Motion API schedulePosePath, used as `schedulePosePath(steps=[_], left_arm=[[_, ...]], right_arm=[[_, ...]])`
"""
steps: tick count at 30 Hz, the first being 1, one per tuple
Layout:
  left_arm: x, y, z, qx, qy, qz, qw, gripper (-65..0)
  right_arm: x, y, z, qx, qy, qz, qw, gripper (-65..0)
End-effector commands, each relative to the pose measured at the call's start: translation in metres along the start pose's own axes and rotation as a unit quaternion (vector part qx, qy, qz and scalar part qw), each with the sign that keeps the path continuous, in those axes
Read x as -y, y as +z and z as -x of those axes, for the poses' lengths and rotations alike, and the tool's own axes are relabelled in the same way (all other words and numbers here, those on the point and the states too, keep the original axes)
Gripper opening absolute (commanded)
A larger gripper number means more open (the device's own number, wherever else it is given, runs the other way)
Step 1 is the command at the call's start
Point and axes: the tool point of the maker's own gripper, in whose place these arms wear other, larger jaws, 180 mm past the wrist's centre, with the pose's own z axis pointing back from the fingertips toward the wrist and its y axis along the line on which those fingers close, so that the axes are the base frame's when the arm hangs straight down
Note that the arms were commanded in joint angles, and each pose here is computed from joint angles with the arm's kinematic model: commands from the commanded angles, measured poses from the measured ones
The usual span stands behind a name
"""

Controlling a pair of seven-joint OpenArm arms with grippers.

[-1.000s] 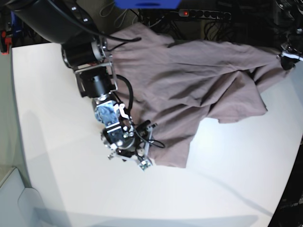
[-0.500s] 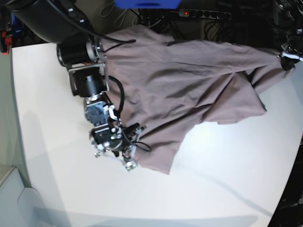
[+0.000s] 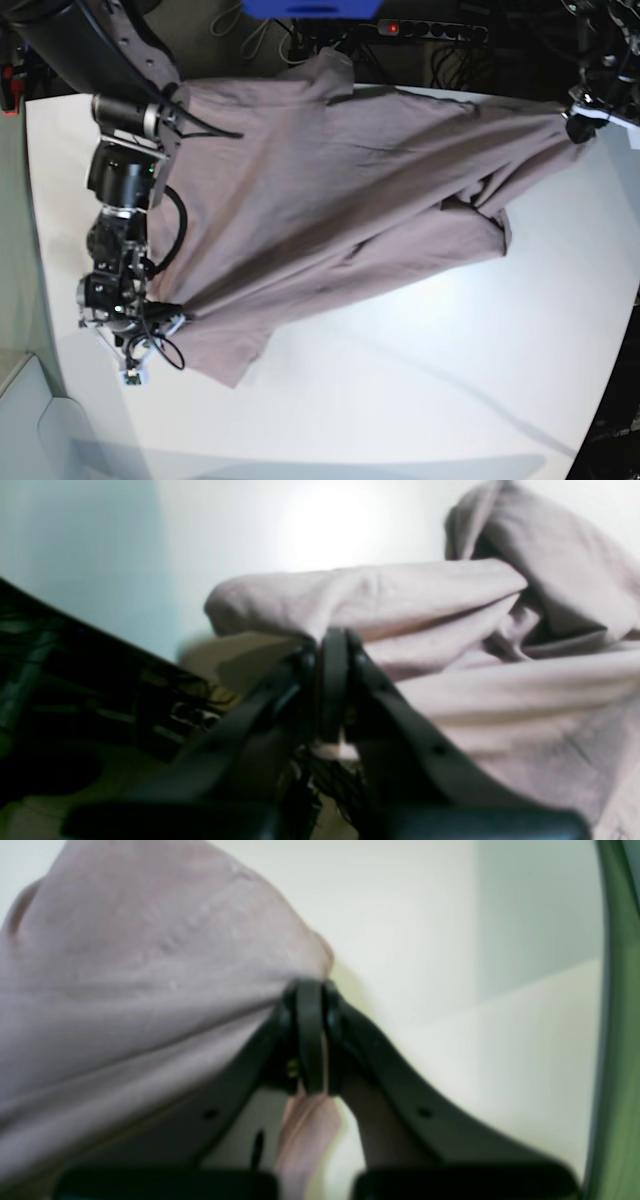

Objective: Layout the t-shirt on the table in an organized manner, then fold the t-shirt properly
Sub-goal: 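Stretch the t-shirt between both grippers, pulling them apart, then lower the stretched t-shirt flat onto the table with both grippers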

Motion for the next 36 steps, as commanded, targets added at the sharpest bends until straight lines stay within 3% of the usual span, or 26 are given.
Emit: schedulePosePath(steps=[1,7,11,13,21,28,31,36], left_arm=[[0.006,0.002,-0.013,0.020,-0.014,0.008,1.000,-64.8],[0.036,-0.003,-0.011,0.019,-0.034,0.040,0.998,-64.8],[0.074,0.010,-0.023,0.041,-0.133,0.091,0.986,-64.8],[0.081,0.015,-0.026,0.034,-0.158,0.092,0.983,-64.8],[0.128,0.002,-0.012,-0.012,-0.199,0.145,0.969,-64.8],[0.170,0.007,-0.022,0.003,-0.246,0.201,0.948,-64.7],[0.178,0.005,-0.009,-0.023,-0.270,0.221,0.937,-64.6],[0.174,0.006,0.011,-0.053,-0.277,0.229,0.932,-64.4]], right_arm=[[0.017,0.006,-0.028,0.037,-0.004,0.019,0.9991,-65.0],[0.051,0.009,-0.017,0.032,-0.033,0.045,0.9979,-65.0],[0.071,0.012,-0.011,0.031,-0.060,0.060,0.9959,-65.0],[0.079,0.013,-0.009,0.028,-0.059,0.066,0.9956,-65.0],[0.079,0.012,0.002,0.019,-0.057,0.067,0.9960,-65.0],[0.078,0.012,0.008,0.014,-0.056,0.066,0.9961,-65.0],[0.078,0.012,0.008,0.013,-0.056,0.066,0.9962,-65.0],[0.079,0.012,0.009,0.013,-0.055,0.067,0.9961,-65.0]])
